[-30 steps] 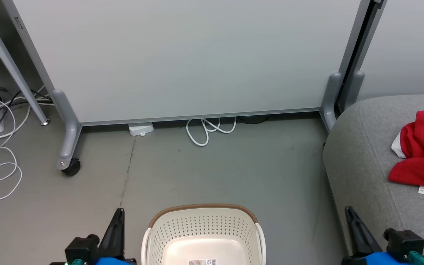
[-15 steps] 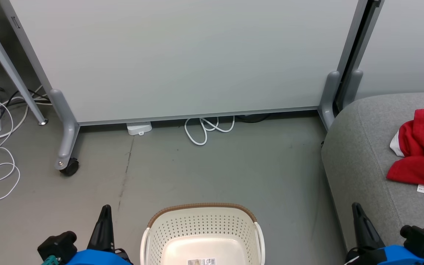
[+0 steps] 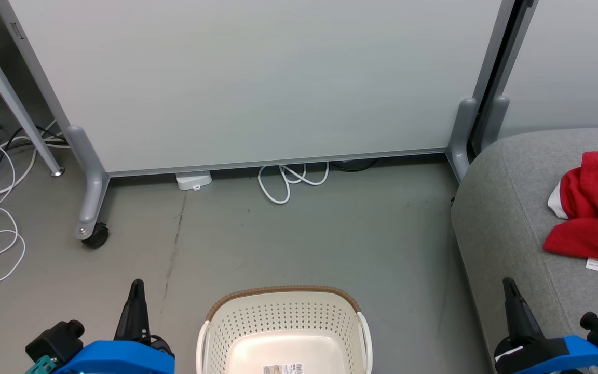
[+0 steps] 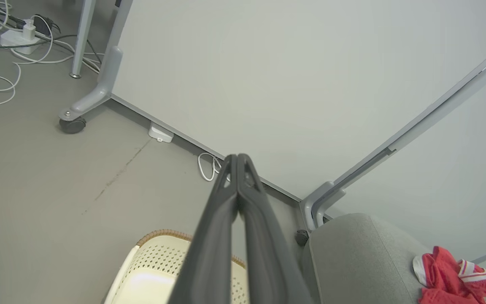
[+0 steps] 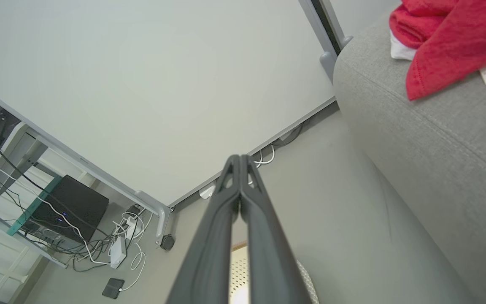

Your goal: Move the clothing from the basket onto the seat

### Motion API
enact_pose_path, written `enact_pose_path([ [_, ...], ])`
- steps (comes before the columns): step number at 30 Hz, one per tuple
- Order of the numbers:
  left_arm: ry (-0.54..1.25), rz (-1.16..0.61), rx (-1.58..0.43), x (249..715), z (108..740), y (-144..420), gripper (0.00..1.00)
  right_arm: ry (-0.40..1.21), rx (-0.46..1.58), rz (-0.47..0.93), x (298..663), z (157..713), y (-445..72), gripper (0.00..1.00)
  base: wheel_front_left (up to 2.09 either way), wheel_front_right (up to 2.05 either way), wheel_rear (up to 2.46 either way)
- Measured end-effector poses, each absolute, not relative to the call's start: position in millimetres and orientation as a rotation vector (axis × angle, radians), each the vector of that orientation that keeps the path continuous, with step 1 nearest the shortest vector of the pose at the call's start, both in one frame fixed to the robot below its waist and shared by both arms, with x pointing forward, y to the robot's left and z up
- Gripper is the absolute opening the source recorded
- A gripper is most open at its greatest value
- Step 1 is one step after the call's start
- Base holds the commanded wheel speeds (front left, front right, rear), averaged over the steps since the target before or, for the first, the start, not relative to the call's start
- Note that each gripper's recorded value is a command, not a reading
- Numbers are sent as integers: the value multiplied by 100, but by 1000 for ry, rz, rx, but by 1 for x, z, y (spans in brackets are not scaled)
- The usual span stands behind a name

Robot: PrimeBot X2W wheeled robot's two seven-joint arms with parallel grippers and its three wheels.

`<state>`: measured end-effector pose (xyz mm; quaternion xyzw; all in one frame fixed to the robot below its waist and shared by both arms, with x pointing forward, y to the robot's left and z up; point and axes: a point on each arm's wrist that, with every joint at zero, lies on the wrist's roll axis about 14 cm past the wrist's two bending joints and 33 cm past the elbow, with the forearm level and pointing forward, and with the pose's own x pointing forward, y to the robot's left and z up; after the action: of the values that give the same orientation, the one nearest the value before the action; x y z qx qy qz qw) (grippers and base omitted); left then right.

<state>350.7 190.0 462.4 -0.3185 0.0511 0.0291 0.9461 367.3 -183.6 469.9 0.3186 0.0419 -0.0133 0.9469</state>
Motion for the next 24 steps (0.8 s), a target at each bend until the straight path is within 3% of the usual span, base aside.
enact_pose_path([
  [24, 77, 87, -963, 363, 476, 198, 0, 72, 963, -53, 376, 479, -190, 0, 0, 0, 0],
])
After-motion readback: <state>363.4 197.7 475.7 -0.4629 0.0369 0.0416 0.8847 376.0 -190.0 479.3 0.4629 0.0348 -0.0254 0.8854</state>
